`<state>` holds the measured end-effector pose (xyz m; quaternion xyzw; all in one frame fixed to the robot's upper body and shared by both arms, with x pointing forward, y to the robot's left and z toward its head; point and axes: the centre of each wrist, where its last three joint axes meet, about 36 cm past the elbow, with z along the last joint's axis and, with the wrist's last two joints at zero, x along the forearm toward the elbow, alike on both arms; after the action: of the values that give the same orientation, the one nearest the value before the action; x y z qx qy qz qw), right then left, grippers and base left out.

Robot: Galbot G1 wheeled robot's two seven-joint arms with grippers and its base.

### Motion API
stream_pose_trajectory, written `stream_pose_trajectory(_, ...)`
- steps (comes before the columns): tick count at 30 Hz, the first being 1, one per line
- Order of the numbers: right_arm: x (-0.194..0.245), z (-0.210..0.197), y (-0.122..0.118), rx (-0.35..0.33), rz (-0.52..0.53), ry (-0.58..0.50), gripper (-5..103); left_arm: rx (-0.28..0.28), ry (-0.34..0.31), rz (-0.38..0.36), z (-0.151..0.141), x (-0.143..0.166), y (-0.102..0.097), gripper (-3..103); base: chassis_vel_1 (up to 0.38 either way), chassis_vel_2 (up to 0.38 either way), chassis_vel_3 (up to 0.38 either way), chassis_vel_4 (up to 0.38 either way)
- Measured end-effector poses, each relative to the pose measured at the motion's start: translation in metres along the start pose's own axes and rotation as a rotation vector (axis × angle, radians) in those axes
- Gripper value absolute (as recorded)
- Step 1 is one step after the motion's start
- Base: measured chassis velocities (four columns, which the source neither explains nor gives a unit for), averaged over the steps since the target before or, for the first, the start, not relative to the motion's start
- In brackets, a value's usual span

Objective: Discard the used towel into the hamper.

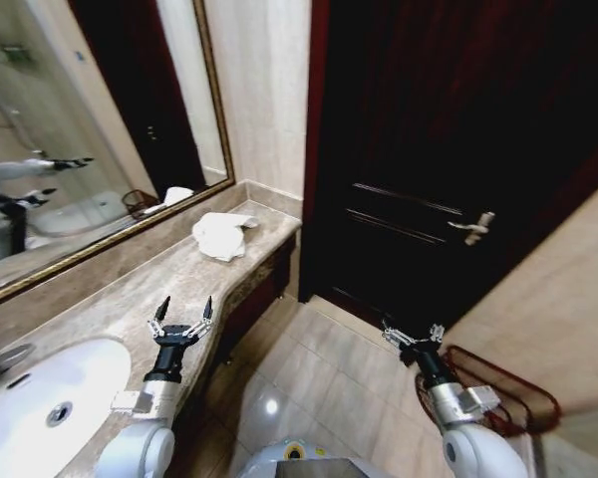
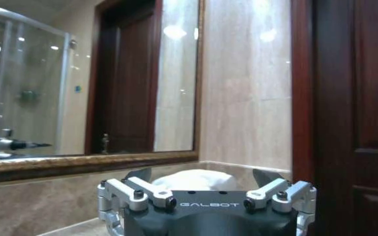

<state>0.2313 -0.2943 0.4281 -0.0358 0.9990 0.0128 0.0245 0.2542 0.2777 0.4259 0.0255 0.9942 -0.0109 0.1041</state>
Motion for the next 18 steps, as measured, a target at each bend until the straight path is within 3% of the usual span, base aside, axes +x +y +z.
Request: stream_pose_trajectory(18,-0.0004,0.0054,0.0013,-0.004,-0.009,0.013,100,0.002,-0.003,-0.019,0.0029,-0.0011,-0.0002,100,-0.099,0.118,0.125,-0.093)
